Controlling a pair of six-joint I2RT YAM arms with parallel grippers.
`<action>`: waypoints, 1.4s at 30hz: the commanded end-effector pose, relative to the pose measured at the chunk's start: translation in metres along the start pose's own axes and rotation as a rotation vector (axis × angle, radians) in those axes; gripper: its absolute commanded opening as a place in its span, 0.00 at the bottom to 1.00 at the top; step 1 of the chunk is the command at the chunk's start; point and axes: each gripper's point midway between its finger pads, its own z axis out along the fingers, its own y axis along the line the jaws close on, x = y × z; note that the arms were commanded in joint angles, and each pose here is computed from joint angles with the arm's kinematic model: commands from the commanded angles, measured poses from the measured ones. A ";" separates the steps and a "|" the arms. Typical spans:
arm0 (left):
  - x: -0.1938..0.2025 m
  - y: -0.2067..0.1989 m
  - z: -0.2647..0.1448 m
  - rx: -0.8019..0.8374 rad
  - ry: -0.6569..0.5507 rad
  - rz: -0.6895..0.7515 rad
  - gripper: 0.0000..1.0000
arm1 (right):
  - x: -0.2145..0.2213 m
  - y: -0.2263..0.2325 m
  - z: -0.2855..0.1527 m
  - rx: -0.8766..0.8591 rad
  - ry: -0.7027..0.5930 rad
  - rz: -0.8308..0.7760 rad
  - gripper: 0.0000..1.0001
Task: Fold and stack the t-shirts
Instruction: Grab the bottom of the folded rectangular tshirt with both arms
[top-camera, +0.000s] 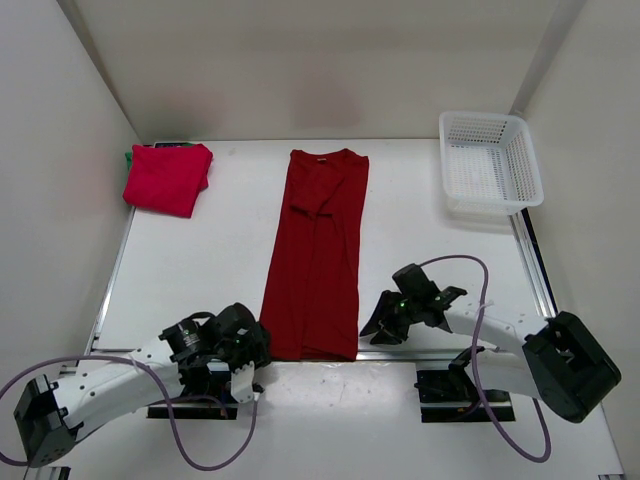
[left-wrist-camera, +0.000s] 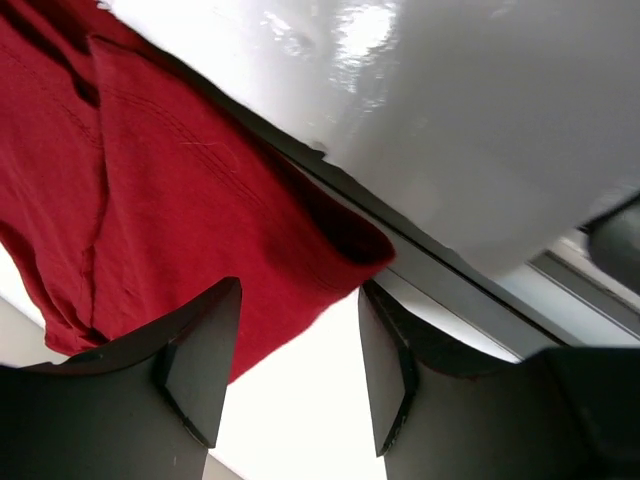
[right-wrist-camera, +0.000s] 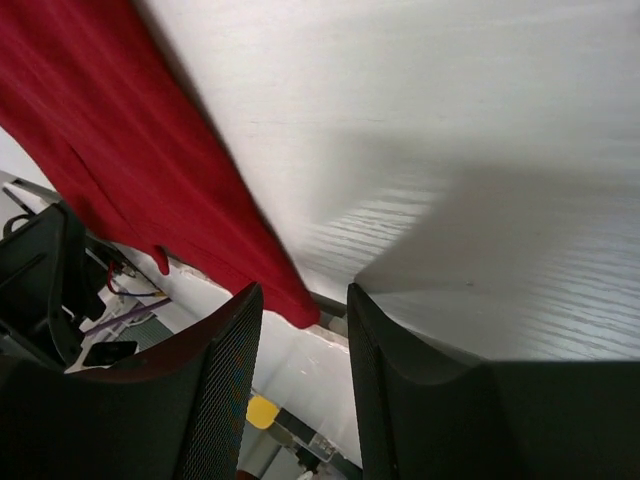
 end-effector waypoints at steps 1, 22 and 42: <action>-0.012 -0.015 0.011 0.063 -0.066 -0.045 0.61 | -0.004 0.020 -0.001 -0.017 0.001 -0.055 0.45; -0.010 0.009 0.015 0.009 -0.047 -0.170 0.00 | 0.040 0.011 0.012 0.060 0.151 -0.055 0.46; 0.003 0.050 -0.003 -0.073 -0.055 -0.523 0.00 | 0.009 0.037 0.005 -0.004 0.098 -0.032 0.00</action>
